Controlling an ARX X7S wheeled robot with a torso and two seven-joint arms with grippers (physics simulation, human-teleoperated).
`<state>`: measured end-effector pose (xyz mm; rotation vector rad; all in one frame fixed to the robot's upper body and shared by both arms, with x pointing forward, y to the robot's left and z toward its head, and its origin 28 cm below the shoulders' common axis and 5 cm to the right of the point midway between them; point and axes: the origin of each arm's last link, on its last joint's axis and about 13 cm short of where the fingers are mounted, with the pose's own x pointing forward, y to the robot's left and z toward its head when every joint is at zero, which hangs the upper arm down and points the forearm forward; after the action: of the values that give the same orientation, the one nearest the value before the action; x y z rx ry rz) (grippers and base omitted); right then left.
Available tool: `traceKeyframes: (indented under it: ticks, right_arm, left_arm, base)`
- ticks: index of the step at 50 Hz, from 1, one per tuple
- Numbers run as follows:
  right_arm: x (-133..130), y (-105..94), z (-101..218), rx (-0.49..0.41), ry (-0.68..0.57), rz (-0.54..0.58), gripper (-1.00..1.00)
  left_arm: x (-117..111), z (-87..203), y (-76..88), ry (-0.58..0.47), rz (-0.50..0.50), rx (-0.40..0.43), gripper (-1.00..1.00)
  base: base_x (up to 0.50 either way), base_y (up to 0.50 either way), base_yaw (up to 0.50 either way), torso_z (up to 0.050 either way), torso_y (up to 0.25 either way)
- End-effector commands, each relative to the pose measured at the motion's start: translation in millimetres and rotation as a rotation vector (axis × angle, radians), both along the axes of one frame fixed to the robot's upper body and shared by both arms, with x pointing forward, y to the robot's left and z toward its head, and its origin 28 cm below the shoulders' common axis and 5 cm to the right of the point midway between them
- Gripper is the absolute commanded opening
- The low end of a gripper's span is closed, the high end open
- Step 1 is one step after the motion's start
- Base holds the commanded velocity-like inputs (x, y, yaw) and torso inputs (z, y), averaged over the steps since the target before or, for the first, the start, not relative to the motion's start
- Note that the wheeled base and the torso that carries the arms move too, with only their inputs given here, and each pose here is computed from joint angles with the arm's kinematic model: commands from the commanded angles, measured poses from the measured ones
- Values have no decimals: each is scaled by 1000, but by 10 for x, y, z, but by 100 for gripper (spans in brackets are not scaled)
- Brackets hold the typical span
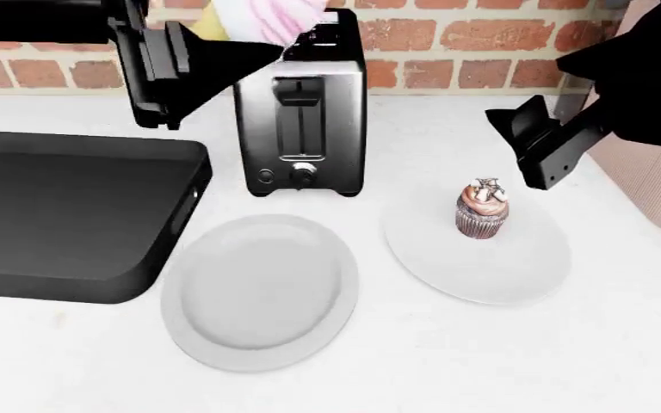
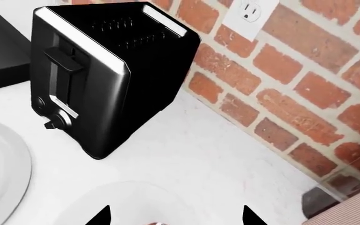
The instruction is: Move the dessert items from the plate to the tray.
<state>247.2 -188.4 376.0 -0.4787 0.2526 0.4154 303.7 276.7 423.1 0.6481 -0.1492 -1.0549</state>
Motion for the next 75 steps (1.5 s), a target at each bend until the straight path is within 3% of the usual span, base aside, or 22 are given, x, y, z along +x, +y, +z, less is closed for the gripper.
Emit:
traceKeyframes:
  ticks: [1, 9, 15, 23, 27, 32, 41, 57, 75]
  right_arm:
    - [28, 19, -37, 18, -4, -17, 100]
    - [120, -7, -107, 50, 29, -44, 100]
    - [158, -8, -110, 55, 39, -54, 100]
    - [153, -34, -196, 81, 63, -77, 100]
    - [171, -50, -251, 116, 100, -87, 100]
    - [197, -23, -383, 205, 222, -51, 100]
    - [285, -7, -470, 240, 267, -41, 100]
    - [371, -83, -628, 223, 278, -142, 100]
    - [432, -66, -696, 200, 293, -153, 100]
  left_arm:
    - [92, -99, 132, -34, 168, -363, -100]
    - [102, -123, 269, -11, 213, -393, -100]
    - [121, -48, 375, -12, 252, -467, -100]
    - [228, -21, 617, -12, 384, -600, -100]
    - [269, -81, 691, -6, 431, -627, -100]
    - [272, -129, 697, 2, 441, -639, -100]
    - [285, -121, 697, 5, 439, -659, -100]
    - [302, -163, 701, 13, 448, -672, -100]
    - [307, -227, 701, 35, 450, -679, -100]
  base:
    - [0, 0, 0, 0, 0]
    - [0, 0, 0, 0, 0]
    - [0, 0, 0, 0, 0]
    - [0, 0, 0, 0, 0]
    - [0, 0, 0, 0, 0]
    - [0, 0, 0, 0, 0]
    - [0, 0, 0, 0, 0]
    - [0, 0, 0, 0, 0]
    - [0, 0, 0, 0, 1]
